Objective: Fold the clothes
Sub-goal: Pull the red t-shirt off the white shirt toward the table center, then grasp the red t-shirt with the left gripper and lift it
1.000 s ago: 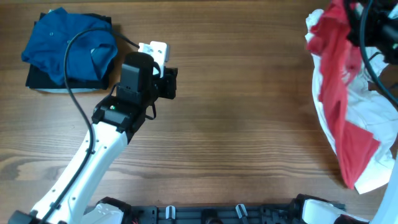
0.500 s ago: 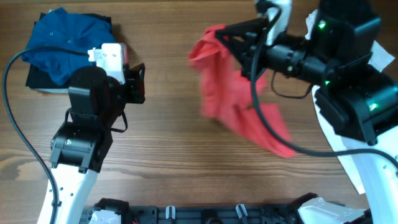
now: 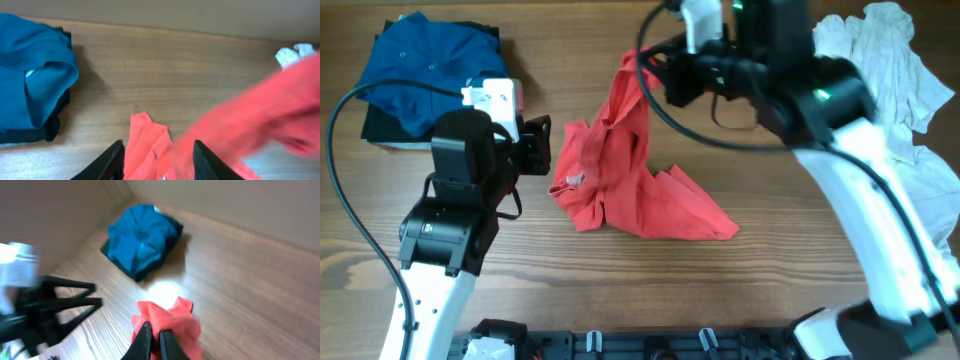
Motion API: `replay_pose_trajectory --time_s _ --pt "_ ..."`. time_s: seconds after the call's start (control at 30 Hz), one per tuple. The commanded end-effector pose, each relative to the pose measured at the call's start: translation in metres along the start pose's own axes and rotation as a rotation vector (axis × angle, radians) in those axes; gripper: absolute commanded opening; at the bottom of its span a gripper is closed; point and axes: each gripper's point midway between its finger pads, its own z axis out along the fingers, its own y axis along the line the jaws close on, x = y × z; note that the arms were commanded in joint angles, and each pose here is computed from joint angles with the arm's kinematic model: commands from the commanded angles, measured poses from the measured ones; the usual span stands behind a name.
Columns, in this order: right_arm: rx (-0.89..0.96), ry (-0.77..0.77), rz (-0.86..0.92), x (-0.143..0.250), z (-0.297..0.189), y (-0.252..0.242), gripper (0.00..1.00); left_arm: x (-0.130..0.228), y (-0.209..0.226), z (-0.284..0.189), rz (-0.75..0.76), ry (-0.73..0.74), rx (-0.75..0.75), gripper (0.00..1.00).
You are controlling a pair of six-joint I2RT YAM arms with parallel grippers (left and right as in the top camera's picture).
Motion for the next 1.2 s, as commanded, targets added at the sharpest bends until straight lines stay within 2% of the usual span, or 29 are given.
replay_pose_trajectory --time_s 0.0,0.1,0.2,0.27,0.43,0.73,0.77,0.83,0.9,1.0,1.1,1.17 --pt "-0.042 -0.003 -0.061 -0.003 0.004 0.002 0.04 0.009 -0.009 0.016 0.063 0.067 0.063 0.47" --pt "-0.043 0.005 -0.066 -0.001 0.0 0.003 0.04 0.031 -0.032 0.039 0.169 0.162 0.234 0.54" --pt "-0.084 0.029 -0.072 0.005 0.0 0.01 0.04 0.045 -0.035 0.066 0.163 0.219 0.278 0.61" --pt "-0.088 0.038 -0.068 0.007 -0.001 0.011 0.04 0.054 -0.041 0.087 0.151 0.249 0.331 0.62" --pt "-0.09 0.054 -0.078 0.012 -0.001 0.011 0.04 0.07 -0.046 0.104 0.18 0.291 0.396 0.63" --pt "-0.156 0.035 -0.113 0.008 -0.008 0.025 0.04 0.09 -0.052 0.127 0.234 0.332 0.424 0.67" --pt "-0.158 0.03 -0.119 0.007 -0.011 0.026 0.04 0.093 -0.051 0.13 0.233 0.337 0.423 0.65" --pt "-0.158 0.021 -0.125 0.006 -0.015 0.028 0.04 0.096 -0.049 0.135 0.23 0.342 0.42 0.31" --pt "-0.156 0.016 -0.127 0.005 -0.017 0.028 0.04 0.093 -0.048 0.137 0.233 0.333 0.413 0.06" --pt "-0.076 0.024 -0.104 0.006 -0.019 0.009 0.04 0.08 -0.044 0.137 0.242 0.291 0.374 0.04" --pt "0.063 0.056 -0.03 0.014 -0.027 -0.029 0.04 0.041 -0.011 0.128 0.175 0.209 0.149 0.04" --pt "0.123 0.062 0.012 0.017 -0.037 -0.054 0.04 0.004 -0.003 0.104 0.173 0.117 0.087 0.04"
